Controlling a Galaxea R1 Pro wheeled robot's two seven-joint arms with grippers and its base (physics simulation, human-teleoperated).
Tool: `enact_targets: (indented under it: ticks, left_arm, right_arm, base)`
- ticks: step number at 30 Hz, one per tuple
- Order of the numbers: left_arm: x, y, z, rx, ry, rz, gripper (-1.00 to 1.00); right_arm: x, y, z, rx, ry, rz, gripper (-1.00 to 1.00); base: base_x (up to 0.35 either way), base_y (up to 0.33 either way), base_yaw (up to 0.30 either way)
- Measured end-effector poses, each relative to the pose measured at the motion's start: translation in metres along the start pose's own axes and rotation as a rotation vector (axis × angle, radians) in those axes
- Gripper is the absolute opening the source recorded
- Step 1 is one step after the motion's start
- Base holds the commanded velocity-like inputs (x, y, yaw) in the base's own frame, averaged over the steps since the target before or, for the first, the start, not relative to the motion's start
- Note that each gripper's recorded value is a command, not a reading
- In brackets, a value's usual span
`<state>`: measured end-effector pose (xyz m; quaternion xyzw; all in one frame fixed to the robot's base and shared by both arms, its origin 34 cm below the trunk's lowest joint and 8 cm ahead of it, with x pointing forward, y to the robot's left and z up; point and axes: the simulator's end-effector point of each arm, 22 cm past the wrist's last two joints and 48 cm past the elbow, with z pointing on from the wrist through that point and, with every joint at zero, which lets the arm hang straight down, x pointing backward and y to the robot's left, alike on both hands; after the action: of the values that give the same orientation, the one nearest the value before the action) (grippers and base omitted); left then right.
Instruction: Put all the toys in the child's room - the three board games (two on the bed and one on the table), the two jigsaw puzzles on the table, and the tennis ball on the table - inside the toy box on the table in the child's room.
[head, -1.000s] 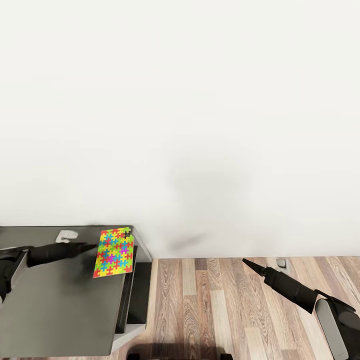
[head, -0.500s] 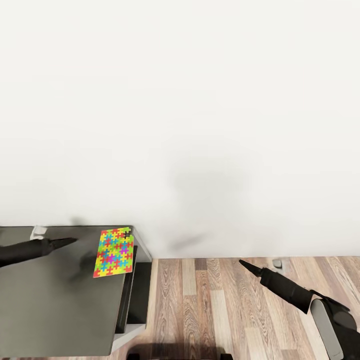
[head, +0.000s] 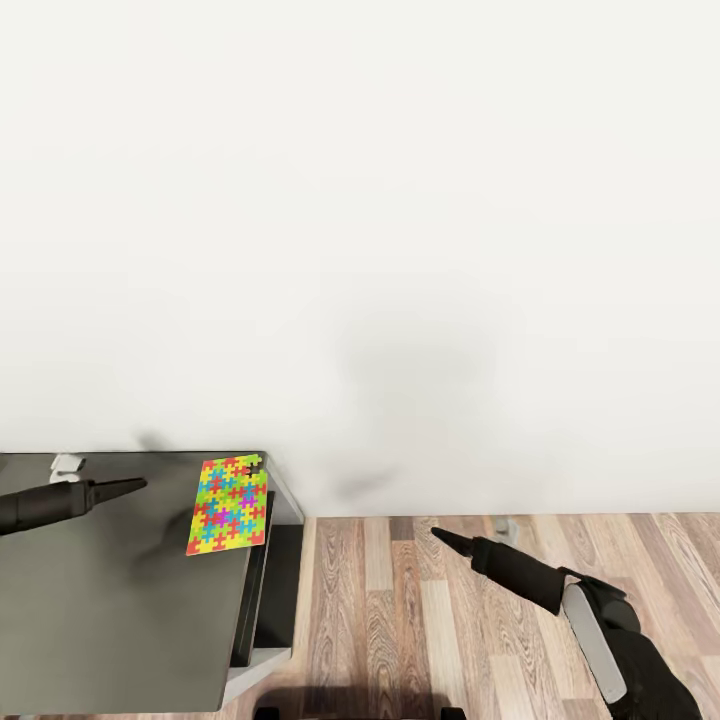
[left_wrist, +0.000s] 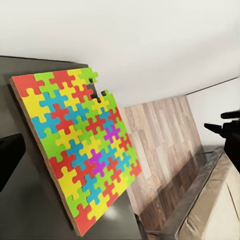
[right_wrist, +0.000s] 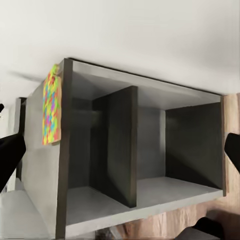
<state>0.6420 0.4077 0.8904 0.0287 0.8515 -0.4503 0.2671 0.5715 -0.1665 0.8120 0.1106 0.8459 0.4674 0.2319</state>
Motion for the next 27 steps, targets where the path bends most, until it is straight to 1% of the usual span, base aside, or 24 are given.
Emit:
enact_targets:
  ticks: [1, 2, 3, 7, 8, 9, 13, 14, 16, 19, 23, 24, 26, 27]
  left_arm:
    - [0.000, -0.001, 0.000, 0.003, -0.002, 0.002, 1.00]
    - [0.000, -0.002, 0.000, 0.005, -0.004, 0.003, 1.00]
    - [-0.002, -0.004, 0.000, 0.011, -0.012, 0.006, 1.00]
    - [-0.012, -0.012, -0.001, 0.031, -0.045, -0.006, 1.00]
    - [-0.016, -0.017, -0.003, 0.047, -0.066, -0.021, 1.00]
    - [-0.018, -0.020, -0.003, 0.057, -0.078, -0.029, 1.00]
    - [-0.031, -0.038, -0.007, 0.108, -0.128, -0.048, 1.00]
    - [-0.036, -0.050, -0.009, 0.139, -0.148, -0.049, 1.00]
    - [-0.038, -0.066, -0.010, 0.173, -0.156, -0.049, 1.00]
    - [-0.033, -0.095, -0.012, 0.229, -0.150, -0.044, 1.00]
    - [-0.020, -0.133, -0.013, 0.299, -0.125, -0.034, 1.00]
    - [-0.013, -0.147, -0.014, 0.325, -0.114, -0.032, 1.00]
    - [-0.006, -0.162, -0.016, 0.353, -0.104, -0.038, 1.00]
    - [-0.005, -0.165, -0.016, 0.359, -0.101, -0.040, 1.00]
  right_arm:
    - [0.005, 0.006, 0.014, -0.006, 0.011, 0.008, 1.00]
    - [0.008, 0.010, 0.021, -0.009, 0.017, 0.014, 1.00]
    - [0.012, 0.014, 0.035, -0.012, 0.027, 0.027, 1.00]
    - [0.016, 0.016, 0.056, -0.011, 0.035, 0.048, 1.00]
    - [0.016, 0.014, 0.063, -0.008, 0.031, 0.051, 1.00]
    - [0.015, 0.013, 0.066, -0.007, 0.027, 0.052, 1.00]
    - [0.013, 0.008, 0.075, -0.003, 0.018, 0.055, 1.00]
    - [0.013, 0.007, 0.078, -0.002, 0.017, 0.058, 1.00]
    - [0.013, 0.006, 0.079, -0.002, 0.016, 0.060, 1.00]
    - [0.013, 0.006, 0.081, -0.004, 0.015, 0.062, 1.00]
    - [0.012, 0.007, 0.082, -0.008, 0.014, 0.060, 1.00]
    - [0.012, 0.007, 0.082, -0.010, 0.015, 0.060, 1.00]
    - [0.012, 0.007, 0.082, -0.011, 0.015, 0.060, 1.00]
    - [0.012, 0.007, 0.082, -0.012, 0.015, 0.060, 1.00]
  base:
    - [0.000, 0.000, 0.000]
    - [0.000, 0.000, 0.000]
    - [0.000, 0.000, 0.000]
    - [0.000, 0.000, 0.000]
    - [0.000, 0.000, 0.000]
    - [0.000, 0.000, 0.000]
    - [0.000, 0.000, 0.000]
    - [0.000, 0.000, 0.000]
    - [0.000, 0.000, 0.000]
    - [0.000, 0.000, 0.000]
    - [0.000, 0.000, 0.000]
    - [0.000, 0.000, 0.000]
    - [0.000, 0.000, 0.000]
    - [0.000, 0.000, 0.000]
